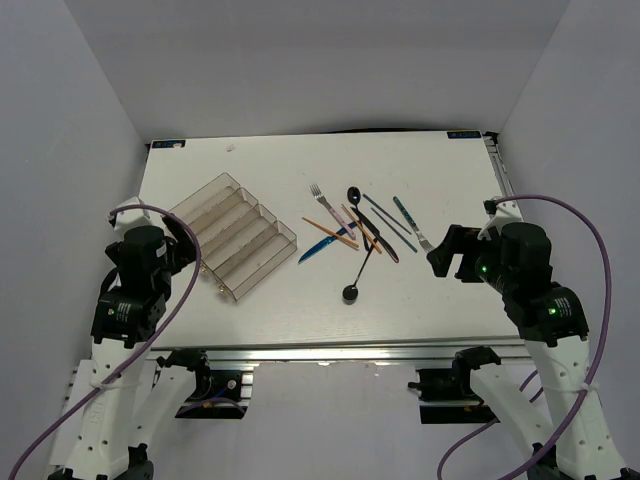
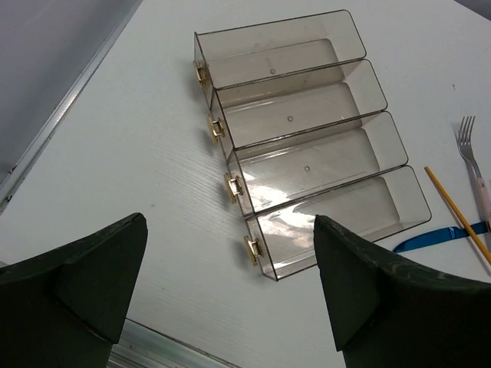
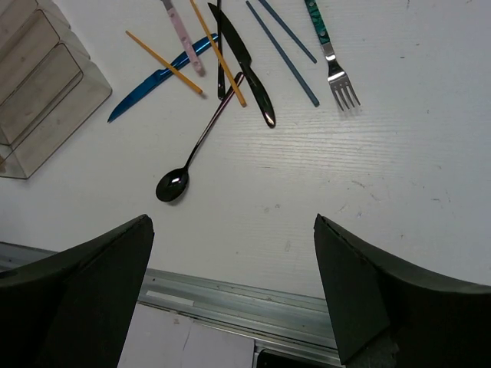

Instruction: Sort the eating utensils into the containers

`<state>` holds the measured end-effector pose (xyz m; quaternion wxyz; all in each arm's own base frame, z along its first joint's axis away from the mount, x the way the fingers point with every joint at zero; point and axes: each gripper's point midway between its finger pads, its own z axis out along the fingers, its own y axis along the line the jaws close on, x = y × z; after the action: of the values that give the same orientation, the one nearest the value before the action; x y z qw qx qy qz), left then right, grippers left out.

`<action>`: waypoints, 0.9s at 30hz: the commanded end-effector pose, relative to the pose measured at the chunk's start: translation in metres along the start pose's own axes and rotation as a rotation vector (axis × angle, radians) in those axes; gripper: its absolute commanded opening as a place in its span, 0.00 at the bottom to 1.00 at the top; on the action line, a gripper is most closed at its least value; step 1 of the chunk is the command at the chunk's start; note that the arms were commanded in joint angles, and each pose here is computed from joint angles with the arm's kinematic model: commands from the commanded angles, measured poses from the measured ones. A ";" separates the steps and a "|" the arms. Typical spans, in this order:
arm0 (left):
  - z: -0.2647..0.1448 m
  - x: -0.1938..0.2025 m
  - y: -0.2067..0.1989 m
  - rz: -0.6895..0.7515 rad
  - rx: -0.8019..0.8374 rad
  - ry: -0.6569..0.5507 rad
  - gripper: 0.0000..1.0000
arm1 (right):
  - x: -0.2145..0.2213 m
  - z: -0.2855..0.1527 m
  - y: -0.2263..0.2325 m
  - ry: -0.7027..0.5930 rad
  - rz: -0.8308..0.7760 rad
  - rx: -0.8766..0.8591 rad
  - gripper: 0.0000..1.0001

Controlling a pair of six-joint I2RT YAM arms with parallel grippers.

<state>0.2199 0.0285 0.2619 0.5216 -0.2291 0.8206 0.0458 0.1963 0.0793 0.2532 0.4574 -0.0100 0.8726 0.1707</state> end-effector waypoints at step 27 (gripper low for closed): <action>0.015 0.015 -0.007 0.003 0.018 0.023 0.98 | 0.025 0.217 0.110 0.373 -0.552 -0.185 0.64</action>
<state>0.2263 0.0255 0.2361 0.4971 -0.2241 0.8367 0.0504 0.3080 0.2526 0.1612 0.2996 -0.2739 0.8989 0.1651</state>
